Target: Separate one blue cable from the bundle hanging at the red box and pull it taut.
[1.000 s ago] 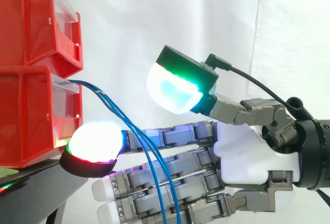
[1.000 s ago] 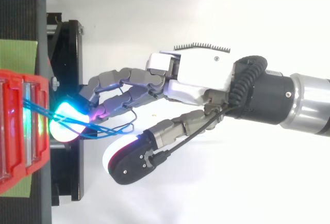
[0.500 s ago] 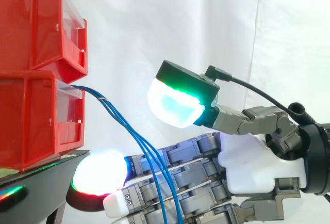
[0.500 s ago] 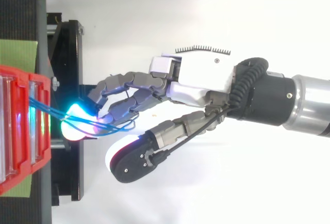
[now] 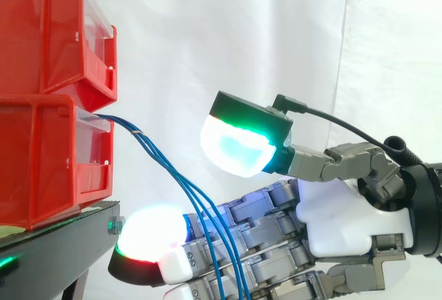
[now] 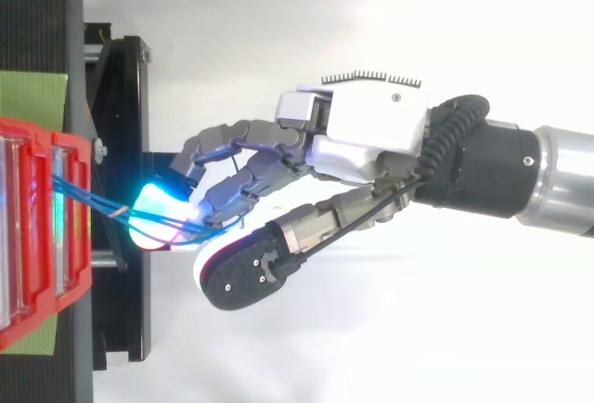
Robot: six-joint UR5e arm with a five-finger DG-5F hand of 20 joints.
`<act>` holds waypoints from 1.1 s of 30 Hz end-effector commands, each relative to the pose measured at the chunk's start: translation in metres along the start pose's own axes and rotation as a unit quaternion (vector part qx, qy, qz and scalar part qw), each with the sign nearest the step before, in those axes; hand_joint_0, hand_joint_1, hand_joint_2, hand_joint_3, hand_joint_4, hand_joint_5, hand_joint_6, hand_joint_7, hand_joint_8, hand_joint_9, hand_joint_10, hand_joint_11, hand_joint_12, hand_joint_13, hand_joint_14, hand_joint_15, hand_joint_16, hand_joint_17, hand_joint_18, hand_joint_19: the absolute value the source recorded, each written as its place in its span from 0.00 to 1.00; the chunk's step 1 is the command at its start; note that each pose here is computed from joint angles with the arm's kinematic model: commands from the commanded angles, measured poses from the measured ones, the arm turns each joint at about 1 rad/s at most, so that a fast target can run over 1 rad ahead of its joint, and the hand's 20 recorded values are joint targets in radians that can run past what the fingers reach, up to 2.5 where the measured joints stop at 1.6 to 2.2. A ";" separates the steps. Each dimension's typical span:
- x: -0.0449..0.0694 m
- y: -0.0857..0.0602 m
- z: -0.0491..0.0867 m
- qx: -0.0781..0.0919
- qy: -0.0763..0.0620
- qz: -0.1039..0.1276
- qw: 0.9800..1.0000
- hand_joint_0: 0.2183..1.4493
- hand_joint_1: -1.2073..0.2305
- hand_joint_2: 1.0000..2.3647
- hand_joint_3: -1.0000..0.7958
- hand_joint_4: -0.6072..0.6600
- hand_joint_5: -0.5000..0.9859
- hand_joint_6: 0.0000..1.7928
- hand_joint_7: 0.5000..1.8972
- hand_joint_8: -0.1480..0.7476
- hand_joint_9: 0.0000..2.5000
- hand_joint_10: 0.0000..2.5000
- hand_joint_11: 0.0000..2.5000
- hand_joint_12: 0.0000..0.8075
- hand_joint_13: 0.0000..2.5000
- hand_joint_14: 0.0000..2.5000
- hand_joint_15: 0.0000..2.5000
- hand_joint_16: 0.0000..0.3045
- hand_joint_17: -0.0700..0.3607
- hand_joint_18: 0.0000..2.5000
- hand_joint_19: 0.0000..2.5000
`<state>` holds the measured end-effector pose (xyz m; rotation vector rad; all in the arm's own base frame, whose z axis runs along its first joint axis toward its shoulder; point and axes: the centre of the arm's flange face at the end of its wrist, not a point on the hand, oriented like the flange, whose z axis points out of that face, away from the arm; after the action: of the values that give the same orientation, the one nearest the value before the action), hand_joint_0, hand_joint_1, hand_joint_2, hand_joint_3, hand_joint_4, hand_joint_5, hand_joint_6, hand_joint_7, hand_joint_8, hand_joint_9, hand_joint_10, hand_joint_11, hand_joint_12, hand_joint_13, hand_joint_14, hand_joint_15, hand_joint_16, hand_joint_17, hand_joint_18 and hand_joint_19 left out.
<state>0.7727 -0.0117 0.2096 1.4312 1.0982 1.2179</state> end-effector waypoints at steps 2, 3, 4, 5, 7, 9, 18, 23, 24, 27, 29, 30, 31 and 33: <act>-0.001 0.002 -0.003 0.008 -0.001 0.002 1.000 0.35 0.32 0.00 0.28 0.76 0.22 0.28 0.27 0.57 0.32 0.00 0.13 0.38 0.30 0.00 0.10 0.10 0.32 0.22 0.06; -0.002 0.004 -0.003 0.008 -0.002 0.003 1.000 0.35 0.32 0.00 0.28 0.77 0.23 0.28 0.28 0.57 0.32 0.00 0.13 0.38 0.30 0.00 0.11 0.10 0.32 0.23 0.06; -0.002 0.005 -0.003 0.008 -0.002 0.003 1.000 0.35 0.32 0.00 0.28 0.77 0.23 0.28 0.28 0.57 0.32 0.00 0.13 0.38 0.30 0.00 0.11 0.10 0.32 0.23 0.07; -0.002 0.006 -0.003 0.008 -0.002 0.003 1.000 0.36 0.32 0.00 0.28 0.77 0.23 0.28 0.29 0.57 0.32 0.00 0.13 0.38 0.30 0.00 0.11 0.10 0.32 0.23 0.07; -0.002 0.009 -0.004 0.008 -0.002 0.004 1.000 0.36 0.32 0.00 0.29 0.77 0.23 0.28 0.31 0.57 0.33 0.00 0.14 0.38 0.30 0.00 0.11 0.10 0.32 0.23 0.07; -0.002 0.011 -0.005 0.008 -0.002 0.004 1.000 0.36 0.32 0.00 0.29 0.77 0.23 0.28 0.33 0.57 0.33 0.00 0.14 0.38 0.31 0.00 0.11 0.10 0.32 0.23 0.07; 0.002 0.016 -0.003 0.002 -0.002 0.004 1.000 0.37 0.34 0.00 0.32 0.75 0.24 0.28 0.40 0.58 0.34 0.00 0.16 0.38 0.32 0.00 0.12 0.10 0.32 0.24 0.08; 0.005 0.019 -0.001 -0.002 0.000 0.002 1.000 0.37 0.34 0.00 0.32 0.75 0.25 0.28 0.42 0.58 0.35 0.00 0.17 0.38 0.33 0.00 0.13 0.10 0.32 0.25 0.09; 0.006 0.021 -0.001 -0.003 0.000 0.001 1.000 0.37 0.34 0.00 0.32 0.75 0.25 0.28 0.42 0.58 0.35 0.00 0.17 0.38 0.33 0.00 0.13 0.10 0.32 0.25 0.09; 0.008 0.022 0.000 -0.005 0.003 0.001 1.000 0.37 0.35 0.00 0.32 0.75 0.25 0.28 0.42 0.59 0.35 0.00 0.17 0.39 0.33 0.00 0.13 0.10 0.32 0.25 0.09; 0.009 0.021 0.000 -0.006 0.004 -0.001 1.000 0.37 0.35 0.00 0.32 0.75 0.25 0.28 0.41 0.59 0.35 0.00 0.17 0.38 0.33 0.00 0.14 0.10 0.32 0.25 0.10; 0.009 0.021 0.000 -0.006 0.004 -0.001 1.000 0.37 0.35 0.00 0.32 0.75 0.25 0.28 0.41 0.58 0.35 0.00 0.17 0.39 0.33 0.00 0.14 0.10 0.32 0.25 0.10; 0.011 0.020 0.001 -0.007 0.005 -0.005 1.000 0.37 0.35 0.00 0.32 0.74 0.25 0.28 0.43 0.59 0.35 0.01 0.17 0.38 0.33 0.00 0.14 0.10 0.32 0.25 0.10; 0.013 0.015 0.002 -0.008 0.009 -0.009 1.000 0.37 0.35 0.00 0.32 0.74 0.25 0.28 0.45 0.59 0.36 0.00 0.18 0.38 0.34 0.01 0.14 0.10 0.32 0.25 0.10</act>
<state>0.7757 -0.0048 0.2296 1.4114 1.1010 1.2251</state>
